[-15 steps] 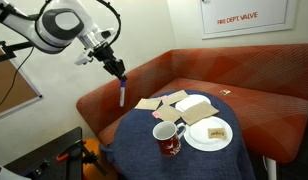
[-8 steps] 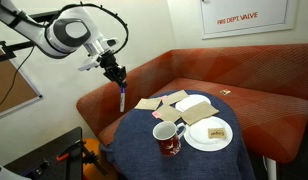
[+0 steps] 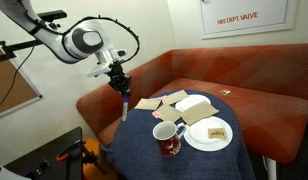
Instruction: Remove the marker from the cup and put it on the table
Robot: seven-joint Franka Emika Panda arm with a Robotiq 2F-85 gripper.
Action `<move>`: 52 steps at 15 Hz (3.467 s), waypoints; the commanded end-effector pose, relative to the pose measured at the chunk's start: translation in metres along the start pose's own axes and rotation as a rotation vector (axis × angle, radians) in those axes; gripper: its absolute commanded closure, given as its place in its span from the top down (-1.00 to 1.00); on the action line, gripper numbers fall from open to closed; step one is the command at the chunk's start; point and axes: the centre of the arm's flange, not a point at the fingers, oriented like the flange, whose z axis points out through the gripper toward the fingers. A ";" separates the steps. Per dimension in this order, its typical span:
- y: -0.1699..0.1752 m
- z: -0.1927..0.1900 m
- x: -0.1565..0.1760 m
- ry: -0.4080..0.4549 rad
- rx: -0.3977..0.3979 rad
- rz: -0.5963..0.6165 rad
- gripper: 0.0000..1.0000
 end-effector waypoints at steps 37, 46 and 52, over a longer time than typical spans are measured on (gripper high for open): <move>-0.034 0.064 0.055 -0.010 0.033 -0.142 1.00; -0.032 -0.015 0.020 0.149 -0.047 -0.054 1.00; -0.028 -0.055 -0.006 0.233 -0.071 -0.030 1.00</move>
